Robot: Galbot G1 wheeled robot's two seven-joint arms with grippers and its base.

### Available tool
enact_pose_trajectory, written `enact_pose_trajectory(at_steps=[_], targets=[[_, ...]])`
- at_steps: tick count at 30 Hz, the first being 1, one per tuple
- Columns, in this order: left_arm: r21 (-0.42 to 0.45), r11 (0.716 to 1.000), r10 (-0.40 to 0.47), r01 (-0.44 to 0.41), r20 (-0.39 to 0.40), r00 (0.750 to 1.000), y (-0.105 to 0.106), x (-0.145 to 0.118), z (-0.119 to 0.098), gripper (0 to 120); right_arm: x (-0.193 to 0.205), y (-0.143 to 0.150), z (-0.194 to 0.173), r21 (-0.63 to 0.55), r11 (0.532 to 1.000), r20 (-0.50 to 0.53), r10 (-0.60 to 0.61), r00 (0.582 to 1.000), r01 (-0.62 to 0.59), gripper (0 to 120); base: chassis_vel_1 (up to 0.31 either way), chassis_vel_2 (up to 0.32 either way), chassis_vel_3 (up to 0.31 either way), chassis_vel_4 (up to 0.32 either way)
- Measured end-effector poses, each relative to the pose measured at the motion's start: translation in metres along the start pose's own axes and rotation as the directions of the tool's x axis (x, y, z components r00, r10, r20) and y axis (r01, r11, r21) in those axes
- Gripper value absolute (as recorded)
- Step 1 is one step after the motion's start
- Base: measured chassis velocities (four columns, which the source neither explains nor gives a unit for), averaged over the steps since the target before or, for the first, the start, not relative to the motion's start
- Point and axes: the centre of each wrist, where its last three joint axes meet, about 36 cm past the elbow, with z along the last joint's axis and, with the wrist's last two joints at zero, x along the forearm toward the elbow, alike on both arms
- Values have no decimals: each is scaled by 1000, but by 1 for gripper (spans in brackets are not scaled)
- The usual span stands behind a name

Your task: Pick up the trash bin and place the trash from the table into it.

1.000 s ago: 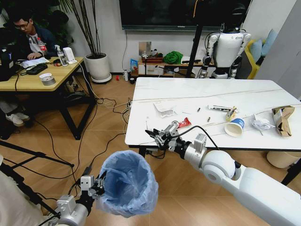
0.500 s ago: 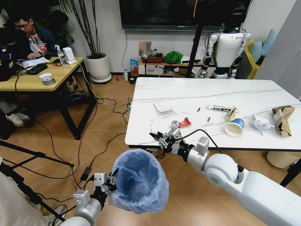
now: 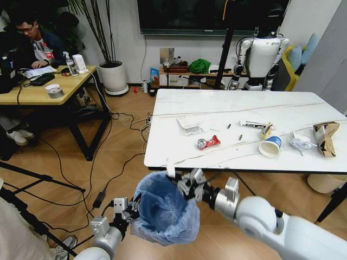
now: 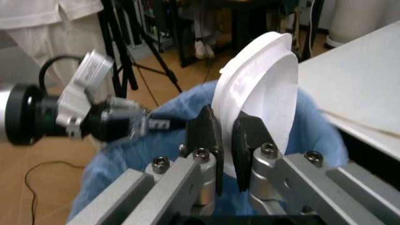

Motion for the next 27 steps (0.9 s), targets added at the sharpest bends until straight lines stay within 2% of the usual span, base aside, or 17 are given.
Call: enact_pose_trajectory(at_steps=[5,8,11,14,16,18,21,24,27], targets=[[3,1000,-6,6,-2,1000,1,2,1,0,-5,2,2,-2,1000,5,-1,1000,1,4,0,0,0,0],[3,1000,-10,10,-2,1000,1,3,1,0,-7,-2,-2,8,1000,10,5,1000,-5,18,0,0,0,0],[5,1000,-11,11,0,1000,1,3,1,0,-6,-3,-3,1,1000,5,14,1000,-14,24,0,0,0,0],[5,1000,-10,10,4,1000,1,2,0,0,-4,-4,-2,4,1000,-1,19,1000,-19,39,0,0,0,0],[5,1000,-10,10,5,1000,1,2,-1,0,-4,-5,-2,5,1000,-1,21,1000,-21,40,0,0,0,0],[6,1000,-10,10,5,1000,1,2,-1,0,-3,-7,-3,8,1000,-1,25,1000,-25,52,0,0,0,0],[7,1000,-11,11,1,1000,1,3,1,0,-2,-8,-7,11,999,8,32,999,-32,64,0,0,0,0],[8,1000,-12,12,-2,1000,0,4,1,0,-2,-11,-10,11,999,19,44,999,-44,68,0,0,0,0],[-2,1000,-16,16,-20,1000,2,12,4,0,1,-28,-28,-10,990,73,140,987,-140,84,0,0,0,0]])
